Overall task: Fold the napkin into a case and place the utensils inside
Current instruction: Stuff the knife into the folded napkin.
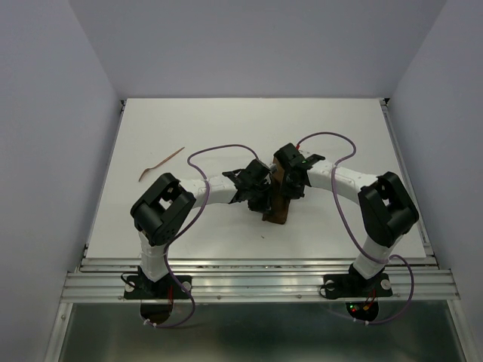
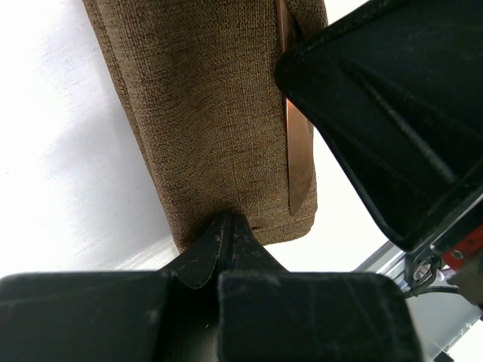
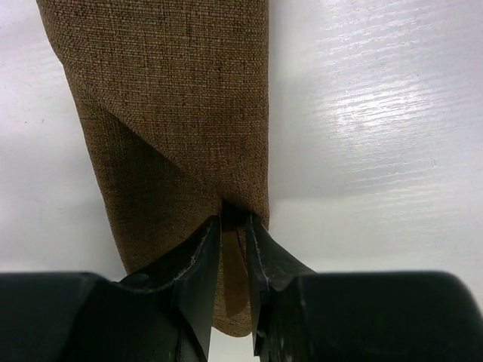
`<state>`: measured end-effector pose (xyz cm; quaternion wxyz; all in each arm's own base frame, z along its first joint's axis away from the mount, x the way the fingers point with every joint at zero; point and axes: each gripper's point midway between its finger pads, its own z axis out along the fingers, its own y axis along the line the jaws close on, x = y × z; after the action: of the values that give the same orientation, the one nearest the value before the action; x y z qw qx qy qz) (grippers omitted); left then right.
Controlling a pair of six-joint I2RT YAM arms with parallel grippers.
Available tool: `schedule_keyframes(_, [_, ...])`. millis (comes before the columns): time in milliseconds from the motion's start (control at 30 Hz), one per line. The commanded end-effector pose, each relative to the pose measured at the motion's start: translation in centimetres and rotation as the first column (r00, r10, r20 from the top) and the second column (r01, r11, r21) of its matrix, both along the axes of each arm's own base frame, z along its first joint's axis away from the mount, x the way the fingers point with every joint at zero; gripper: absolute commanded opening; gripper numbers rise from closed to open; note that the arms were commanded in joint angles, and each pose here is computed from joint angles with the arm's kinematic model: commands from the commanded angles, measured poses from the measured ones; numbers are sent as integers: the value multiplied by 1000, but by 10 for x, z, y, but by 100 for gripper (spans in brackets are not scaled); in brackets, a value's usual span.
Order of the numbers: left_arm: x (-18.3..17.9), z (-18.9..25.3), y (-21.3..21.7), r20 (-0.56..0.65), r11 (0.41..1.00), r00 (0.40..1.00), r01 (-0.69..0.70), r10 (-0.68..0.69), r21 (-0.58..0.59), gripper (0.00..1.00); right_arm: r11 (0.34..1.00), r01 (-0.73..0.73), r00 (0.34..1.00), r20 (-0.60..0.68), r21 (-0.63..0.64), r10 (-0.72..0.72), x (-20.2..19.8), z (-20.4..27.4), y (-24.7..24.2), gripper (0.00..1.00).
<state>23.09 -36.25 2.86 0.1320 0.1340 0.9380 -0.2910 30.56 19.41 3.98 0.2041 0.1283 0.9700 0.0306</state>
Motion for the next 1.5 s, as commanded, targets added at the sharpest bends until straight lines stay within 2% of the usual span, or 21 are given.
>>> schedule_keyframes(0, [-11, -10, 12, -28, 999, 1000, 13, -12, 47, 0, 1000, -10, 1000, 21, 27, 9, 4, 3, 5, 25])
schedule_keyframes(200, [-11, -10, 12, -29, 999, 999, 14, -13, 46, 0, 999, -16, 1000, 21, 30, 15, 4, 3, 6, 21])
schedule_keyframes(833, [-11, -10, 11, -30, 999, 999, 17, -16, 45, 0, 1000, -22, 1000, -2, 12, 22, 2, -7, 9, 21])
schedule_keyframes(1133, [-12, -11, 12, -31, 999, 999, 19, -18, 45, 0, 1000, 2, 999, 37, 18, -2, 13, 3, 11, 8])
schedule_keyframes(1467, [-14, -12, 13, -37, 999, 999, 19, -17, 45, 0, 1000, 16, 998, 53, 15, -17, 26, 5, 17, 7])
